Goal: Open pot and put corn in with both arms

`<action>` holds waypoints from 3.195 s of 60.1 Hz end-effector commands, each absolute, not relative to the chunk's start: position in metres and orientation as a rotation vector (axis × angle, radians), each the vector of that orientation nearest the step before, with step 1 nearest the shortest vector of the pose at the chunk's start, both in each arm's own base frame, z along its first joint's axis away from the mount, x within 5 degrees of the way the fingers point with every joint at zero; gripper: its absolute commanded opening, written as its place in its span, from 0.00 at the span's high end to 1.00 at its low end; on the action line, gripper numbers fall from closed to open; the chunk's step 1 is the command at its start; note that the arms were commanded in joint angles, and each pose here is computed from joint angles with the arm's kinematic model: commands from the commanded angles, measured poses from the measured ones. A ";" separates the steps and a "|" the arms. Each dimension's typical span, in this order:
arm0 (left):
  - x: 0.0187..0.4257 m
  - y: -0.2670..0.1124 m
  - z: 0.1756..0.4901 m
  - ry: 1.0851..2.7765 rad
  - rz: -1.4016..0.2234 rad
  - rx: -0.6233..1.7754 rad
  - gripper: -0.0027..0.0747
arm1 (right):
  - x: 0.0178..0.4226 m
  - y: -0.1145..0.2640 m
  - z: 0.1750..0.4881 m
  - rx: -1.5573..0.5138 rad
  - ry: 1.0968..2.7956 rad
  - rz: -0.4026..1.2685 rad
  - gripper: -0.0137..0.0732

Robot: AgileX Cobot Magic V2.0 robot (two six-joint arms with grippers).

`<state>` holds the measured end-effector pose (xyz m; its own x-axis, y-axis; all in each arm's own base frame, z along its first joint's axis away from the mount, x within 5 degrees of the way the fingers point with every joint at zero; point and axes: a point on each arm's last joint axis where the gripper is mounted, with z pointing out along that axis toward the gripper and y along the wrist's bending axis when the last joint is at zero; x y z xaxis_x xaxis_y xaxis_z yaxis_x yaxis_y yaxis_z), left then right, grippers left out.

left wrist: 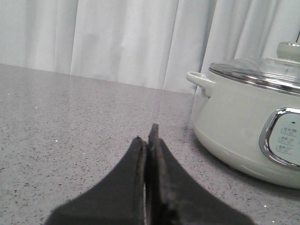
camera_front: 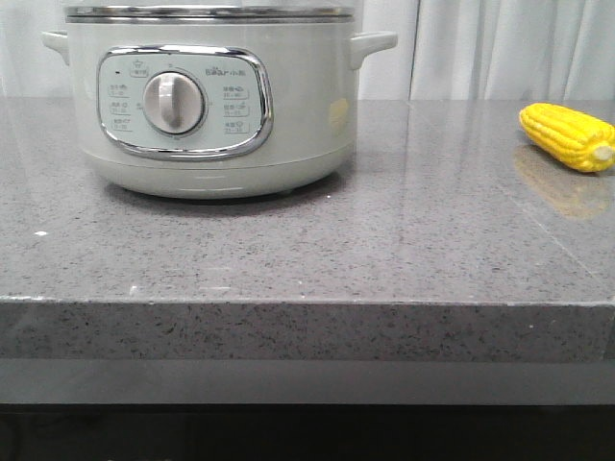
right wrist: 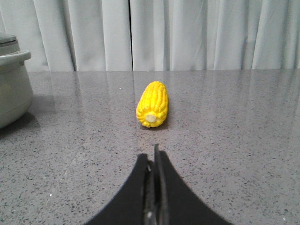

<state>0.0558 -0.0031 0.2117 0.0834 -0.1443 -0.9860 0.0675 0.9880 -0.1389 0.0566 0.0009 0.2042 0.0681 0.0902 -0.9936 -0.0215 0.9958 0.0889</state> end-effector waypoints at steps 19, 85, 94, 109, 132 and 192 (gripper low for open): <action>0.053 -0.001 0.222 1.337 -0.158 -0.070 0.99 | 0.053 0.000 0.216 0.047 1.389 0.072 0.98; 0.082 -0.011 0.379 1.702 -0.187 -0.002 0.99 | 0.055 0.001 0.356 0.043 1.696 0.064 0.98; 0.089 -0.011 0.379 1.705 -0.186 -0.005 0.99 | 0.060 0.001 0.355 0.044 1.718 0.063 0.98; 0.092 -0.011 0.378 1.718 -0.188 -0.007 0.99 | 0.060 0.001 0.355 0.044 1.717 0.063 0.98; 0.094 -0.008 0.385 1.636 -0.120 0.016 0.51 | 0.060 0.001 0.355 0.044 1.717 0.063 0.44; 0.286 -0.155 0.413 1.713 -0.490 0.314 0.36 | 0.060 0.001 0.355 0.044 1.716 0.065 0.35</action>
